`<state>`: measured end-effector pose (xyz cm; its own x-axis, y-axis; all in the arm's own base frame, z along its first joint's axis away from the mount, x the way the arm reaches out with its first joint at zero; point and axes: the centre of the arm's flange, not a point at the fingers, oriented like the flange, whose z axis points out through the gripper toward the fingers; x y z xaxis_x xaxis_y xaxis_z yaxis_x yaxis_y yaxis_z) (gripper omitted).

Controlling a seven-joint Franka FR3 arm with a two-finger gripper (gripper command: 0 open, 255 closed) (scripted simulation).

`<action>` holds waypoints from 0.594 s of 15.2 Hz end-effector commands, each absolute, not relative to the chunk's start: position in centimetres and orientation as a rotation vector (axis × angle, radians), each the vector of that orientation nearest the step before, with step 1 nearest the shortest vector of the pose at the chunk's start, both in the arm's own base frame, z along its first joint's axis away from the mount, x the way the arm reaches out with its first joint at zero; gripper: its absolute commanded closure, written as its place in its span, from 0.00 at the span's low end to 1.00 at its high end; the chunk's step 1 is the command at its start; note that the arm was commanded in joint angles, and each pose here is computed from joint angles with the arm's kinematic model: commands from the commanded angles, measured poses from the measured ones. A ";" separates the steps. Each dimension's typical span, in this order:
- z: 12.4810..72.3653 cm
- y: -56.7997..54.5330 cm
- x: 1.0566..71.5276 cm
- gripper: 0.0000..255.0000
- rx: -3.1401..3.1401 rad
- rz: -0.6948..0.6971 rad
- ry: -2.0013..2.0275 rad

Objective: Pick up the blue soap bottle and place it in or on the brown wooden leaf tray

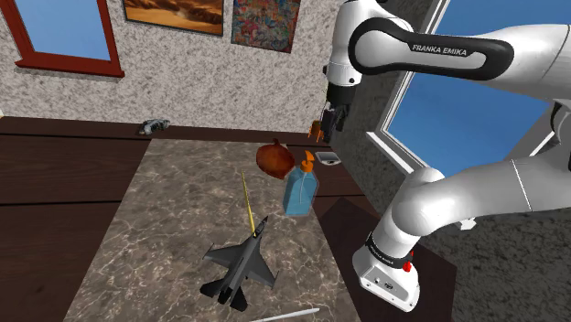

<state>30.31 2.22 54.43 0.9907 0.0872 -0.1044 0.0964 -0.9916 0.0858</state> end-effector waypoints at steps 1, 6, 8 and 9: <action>54.4 2.2 30.3 0.00 3.044 -0.154 0.141; 49.2 4.2 27.0 0.00 3.077 0.113 0.655; 47.0 4.9 25.8 0.00 3.059 0.223 0.865; 45.9 5.2 25.2 0.00 3.043 0.279 0.969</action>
